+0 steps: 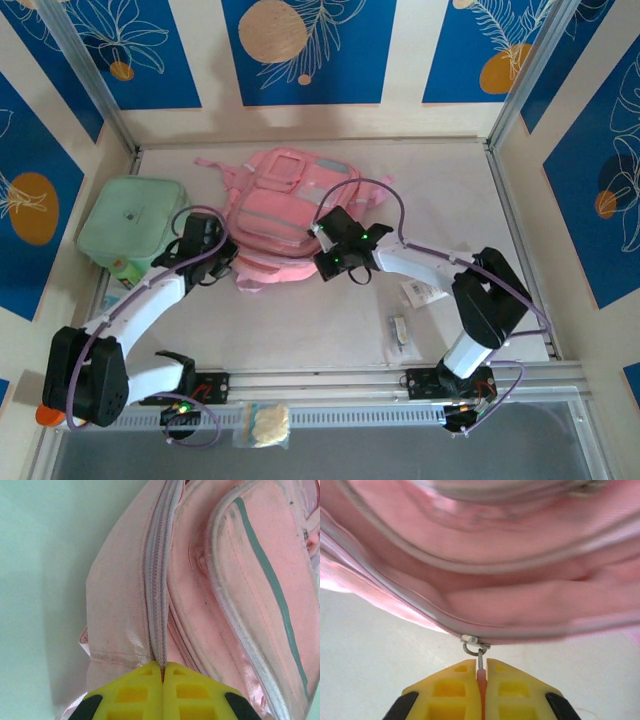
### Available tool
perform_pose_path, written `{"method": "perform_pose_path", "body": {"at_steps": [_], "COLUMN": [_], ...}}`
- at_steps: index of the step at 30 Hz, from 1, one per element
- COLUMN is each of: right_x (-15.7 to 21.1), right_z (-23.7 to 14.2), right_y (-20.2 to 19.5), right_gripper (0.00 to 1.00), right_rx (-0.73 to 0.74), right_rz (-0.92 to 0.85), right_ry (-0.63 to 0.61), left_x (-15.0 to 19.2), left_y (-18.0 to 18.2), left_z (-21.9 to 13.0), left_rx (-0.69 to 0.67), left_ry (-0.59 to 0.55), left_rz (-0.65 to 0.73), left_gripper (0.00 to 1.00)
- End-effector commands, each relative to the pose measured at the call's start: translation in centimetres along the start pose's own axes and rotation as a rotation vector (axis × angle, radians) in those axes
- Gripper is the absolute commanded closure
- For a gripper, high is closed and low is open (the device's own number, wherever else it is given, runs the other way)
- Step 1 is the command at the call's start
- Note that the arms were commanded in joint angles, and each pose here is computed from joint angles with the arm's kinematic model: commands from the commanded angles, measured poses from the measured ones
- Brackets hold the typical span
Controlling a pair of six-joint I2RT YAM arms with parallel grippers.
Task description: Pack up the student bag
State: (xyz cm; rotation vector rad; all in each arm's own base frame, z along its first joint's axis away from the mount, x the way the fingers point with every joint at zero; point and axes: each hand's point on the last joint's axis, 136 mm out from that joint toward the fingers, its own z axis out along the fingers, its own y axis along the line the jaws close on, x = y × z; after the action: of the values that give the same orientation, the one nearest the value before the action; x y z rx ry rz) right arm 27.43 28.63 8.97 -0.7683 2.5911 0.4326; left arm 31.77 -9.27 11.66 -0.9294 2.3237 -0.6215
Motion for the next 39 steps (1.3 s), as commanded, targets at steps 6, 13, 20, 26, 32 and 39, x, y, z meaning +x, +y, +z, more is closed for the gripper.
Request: {"method": "perform_pose_path", "body": {"at_steps": [6,13,20,26,32,39], "right_x": [-0.9,-1.6,-0.5,-0.2,0.0,0.1], "right_z": [-1.3,-0.3,0.1,0.2,0.4,0.5], "right_y": [5.6,6.4,5.8,6.0,5.9,5.1], "right_gripper": [1.00,1.00,1.00,1.00,1.00,1.00], "right_rx": [-0.177,-0.184,-0.160,-0.169,-0.159,-0.108], "right_rz": [-0.025,-0.012,-0.010,-0.015,-0.017,-0.013], "right_ry": [-0.007,-0.029,-0.016,-0.018,-0.026,-0.016], "left_x": [-3.2,2.1,9.1,11.6,12.3,11.2], "left_y": [-2.6,-2.5,-3.7,-4.7,-3.9,-1.5], "left_z": [-1.3,-4.1,-3.3,-1.0,1.2,1.9], "left_rx": [0.064,0.157,0.215,0.165,0.060,-0.037], "left_ry": [0.012,0.044,0.089,0.070,0.040,-0.082], "left_rz": [0.115,-0.004,-0.205,-0.296,-0.338,-0.330], "left_gripper": [0.90,0.53,0.44,0.40,0.44,0.71]}}
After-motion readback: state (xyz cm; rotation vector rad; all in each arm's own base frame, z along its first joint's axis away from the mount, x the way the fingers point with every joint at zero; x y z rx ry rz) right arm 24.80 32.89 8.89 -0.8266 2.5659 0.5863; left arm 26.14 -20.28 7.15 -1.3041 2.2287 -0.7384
